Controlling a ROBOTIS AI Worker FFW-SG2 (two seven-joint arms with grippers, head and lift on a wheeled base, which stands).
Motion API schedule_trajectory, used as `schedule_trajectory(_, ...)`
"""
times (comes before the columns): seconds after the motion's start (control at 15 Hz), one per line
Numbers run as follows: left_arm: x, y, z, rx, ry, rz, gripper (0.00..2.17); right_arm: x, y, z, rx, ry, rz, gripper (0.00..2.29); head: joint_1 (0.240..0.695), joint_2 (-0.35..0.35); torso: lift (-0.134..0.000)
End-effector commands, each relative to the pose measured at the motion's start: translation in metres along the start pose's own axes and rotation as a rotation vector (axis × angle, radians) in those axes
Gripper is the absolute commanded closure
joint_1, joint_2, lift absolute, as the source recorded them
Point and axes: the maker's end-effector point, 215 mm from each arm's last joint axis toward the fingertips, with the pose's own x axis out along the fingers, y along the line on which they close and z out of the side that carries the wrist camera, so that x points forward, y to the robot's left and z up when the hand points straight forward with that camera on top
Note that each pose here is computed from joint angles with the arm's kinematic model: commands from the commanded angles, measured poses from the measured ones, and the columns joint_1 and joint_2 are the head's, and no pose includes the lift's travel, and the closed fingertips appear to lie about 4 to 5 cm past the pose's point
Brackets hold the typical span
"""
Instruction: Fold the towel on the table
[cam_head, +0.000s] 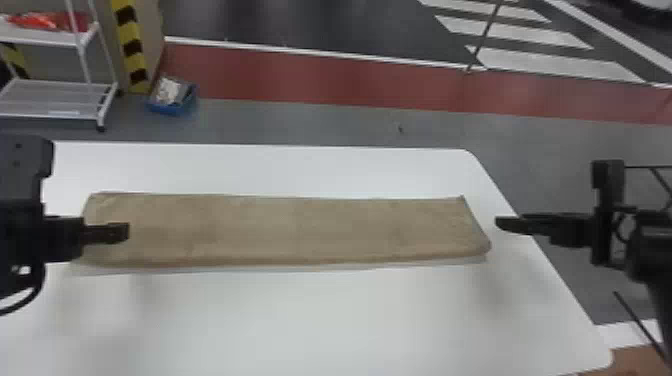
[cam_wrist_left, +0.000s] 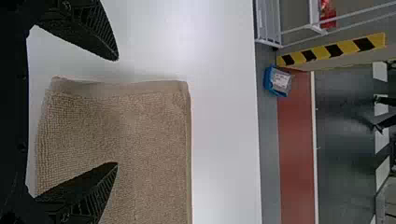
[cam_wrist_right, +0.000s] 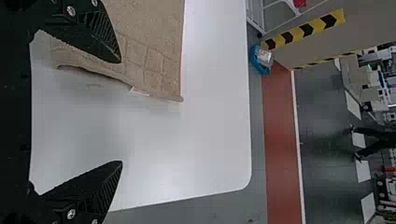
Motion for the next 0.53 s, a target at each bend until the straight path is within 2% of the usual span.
schedule_trajectory(0.0, -0.0022, -0.0073, -0.0112, 0.002, 0.084, -0.02, 0.09, 0.005, -0.0018, -0.0081, -0.001, 0.032, -0.006, 0.12, 0.695, -0.249, -0.128)
schedule_trajectory(0.47, -0.0003, -0.0088, -0.0029, -0.006, 0.059, -0.02, 0.09, 0.0096, -0.0027, -0.0139, -0.008, 0.041, -0.013, 0.12, 0.695, -0.261, -0.128)
